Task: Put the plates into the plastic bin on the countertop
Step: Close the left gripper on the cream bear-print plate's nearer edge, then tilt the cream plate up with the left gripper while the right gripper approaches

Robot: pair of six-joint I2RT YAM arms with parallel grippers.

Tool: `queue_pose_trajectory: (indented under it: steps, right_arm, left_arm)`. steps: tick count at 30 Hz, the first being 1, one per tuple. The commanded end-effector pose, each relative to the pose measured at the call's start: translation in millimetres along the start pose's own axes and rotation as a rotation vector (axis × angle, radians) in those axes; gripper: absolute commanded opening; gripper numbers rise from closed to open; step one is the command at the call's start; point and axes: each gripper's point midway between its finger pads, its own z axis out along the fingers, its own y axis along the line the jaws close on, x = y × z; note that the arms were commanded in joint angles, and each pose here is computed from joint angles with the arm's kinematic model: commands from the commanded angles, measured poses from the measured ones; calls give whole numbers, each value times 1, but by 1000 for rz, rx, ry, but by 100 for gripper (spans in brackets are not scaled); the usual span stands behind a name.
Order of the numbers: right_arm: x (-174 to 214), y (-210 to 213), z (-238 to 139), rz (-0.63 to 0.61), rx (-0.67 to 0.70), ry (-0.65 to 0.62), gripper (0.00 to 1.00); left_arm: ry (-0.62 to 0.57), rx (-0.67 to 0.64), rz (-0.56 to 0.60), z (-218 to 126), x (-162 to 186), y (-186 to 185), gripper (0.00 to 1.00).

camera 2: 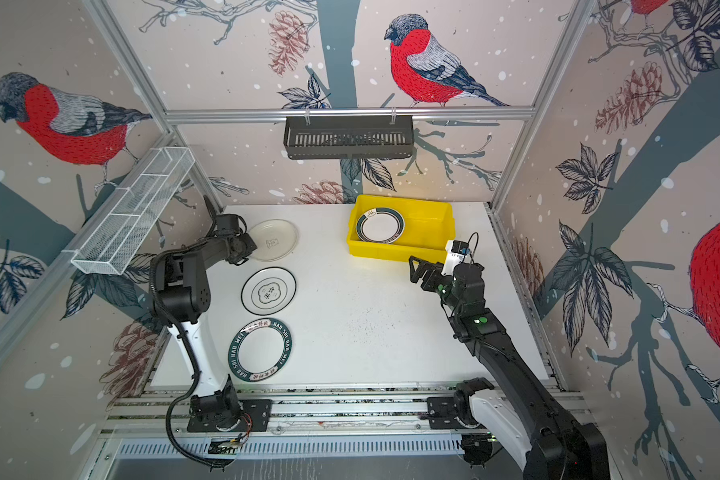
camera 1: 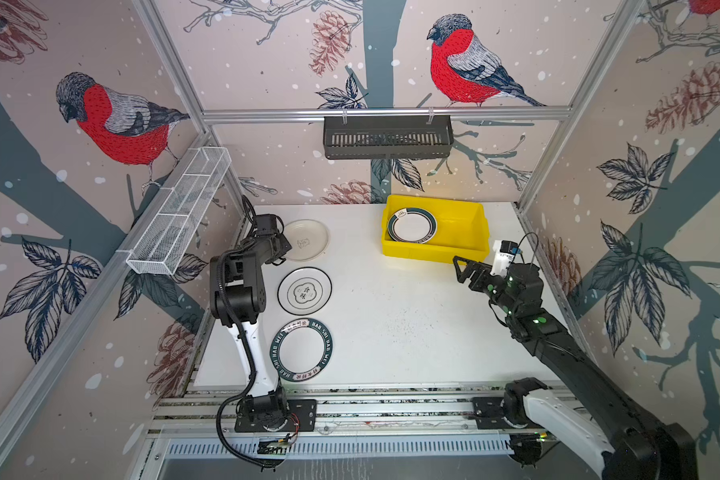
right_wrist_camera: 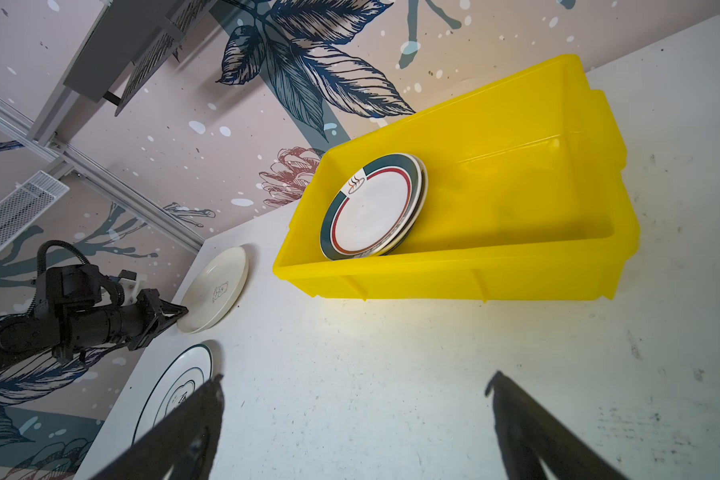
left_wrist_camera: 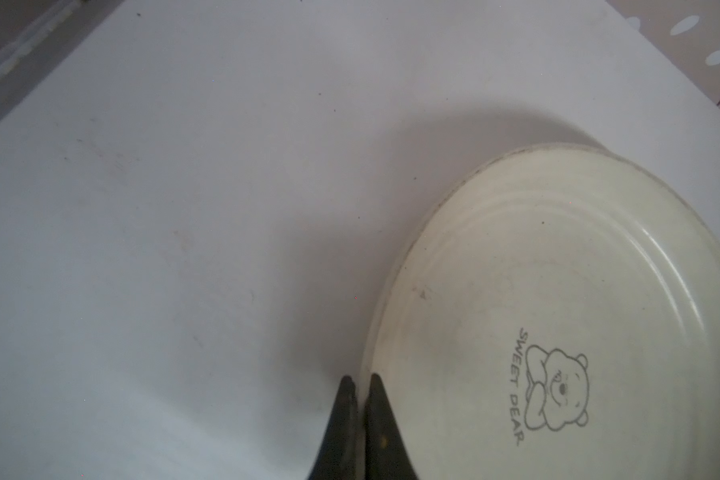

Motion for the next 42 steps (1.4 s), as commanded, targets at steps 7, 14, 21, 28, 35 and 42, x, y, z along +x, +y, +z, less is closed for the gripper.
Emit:
queue_pose_trajectory:
  steps: [7, 14, 21, 28, 35, 42]
  right_arm:
    - [-4, -1, 0, 7, 13, -12, 100]
    - [5, -7, 1, 11, 34, 11, 100]
    - [14, -14, 3, 34, 54, 38, 100]
    - [19, -18, 3, 41, 70, 52, 100]
    - [33, -20, 7, 75, 70, 115, 100]
    - [51, -7, 12, 127, -21, 160, 100]
  left_arm:
    - [10, 27, 20, -14, 5, -1, 0]
    - [-50, 117, -1, -36, 3, -11, 0]
    - [-66, 238, -22, -61, 4, -29, 0]
    - [-110, 345, -45, -96, -1, -43, 0]
    - [-143, 467, -80, -129, 8, -52, 0]
    - [-121, 565, -62, -153, 29, -61, 0]
